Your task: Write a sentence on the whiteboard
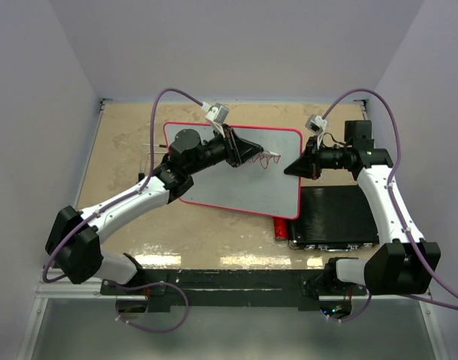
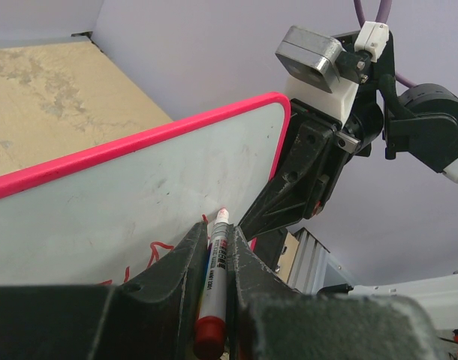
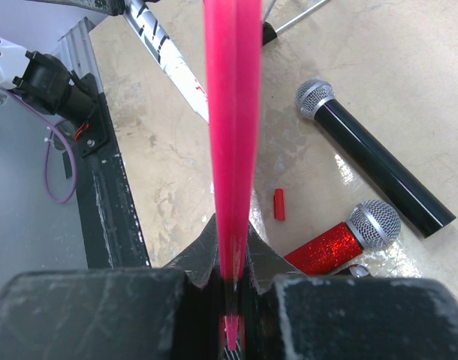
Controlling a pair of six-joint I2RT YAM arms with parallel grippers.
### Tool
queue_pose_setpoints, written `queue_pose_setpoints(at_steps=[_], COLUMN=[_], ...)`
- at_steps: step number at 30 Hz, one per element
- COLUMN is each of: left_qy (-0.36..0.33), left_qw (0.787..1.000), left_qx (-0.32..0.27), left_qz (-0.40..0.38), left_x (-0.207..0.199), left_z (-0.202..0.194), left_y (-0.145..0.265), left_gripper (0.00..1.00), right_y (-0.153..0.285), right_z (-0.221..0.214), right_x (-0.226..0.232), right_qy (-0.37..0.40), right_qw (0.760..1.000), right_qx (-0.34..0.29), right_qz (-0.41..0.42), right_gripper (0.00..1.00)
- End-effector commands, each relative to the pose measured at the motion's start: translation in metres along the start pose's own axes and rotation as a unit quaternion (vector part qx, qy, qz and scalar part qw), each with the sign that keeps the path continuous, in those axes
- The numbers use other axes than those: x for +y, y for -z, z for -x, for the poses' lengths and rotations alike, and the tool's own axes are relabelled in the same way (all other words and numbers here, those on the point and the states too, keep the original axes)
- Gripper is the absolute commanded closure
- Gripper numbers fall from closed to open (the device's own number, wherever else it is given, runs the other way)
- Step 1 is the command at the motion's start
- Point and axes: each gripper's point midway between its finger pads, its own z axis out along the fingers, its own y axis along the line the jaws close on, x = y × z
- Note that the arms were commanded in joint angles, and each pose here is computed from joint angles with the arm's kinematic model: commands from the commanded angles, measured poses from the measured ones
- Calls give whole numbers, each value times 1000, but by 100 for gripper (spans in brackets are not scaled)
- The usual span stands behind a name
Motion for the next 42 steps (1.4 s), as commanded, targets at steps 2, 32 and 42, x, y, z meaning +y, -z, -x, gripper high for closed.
queue_pose_setpoints(at_steps=[2, 32, 42], left_qy=[-12, -30, -38], left_qw=[1000, 998, 999], left_qx=[-18, 20, 12], left_qz=[17, 59, 36], left_x=[7, 23, 11], left_z=[8, -10, 8], left_y=[-3, 14, -1], left_gripper=[100, 100, 100], right_y=[4, 5, 6], right_z=[19, 21, 20], right_x=[13, 15, 15], right_qy=[61, 62, 63], right_qw=[998, 998, 998], right_qx=[-27, -28, -28], right_qz=[12, 11, 10], right_gripper=[100, 100, 100])
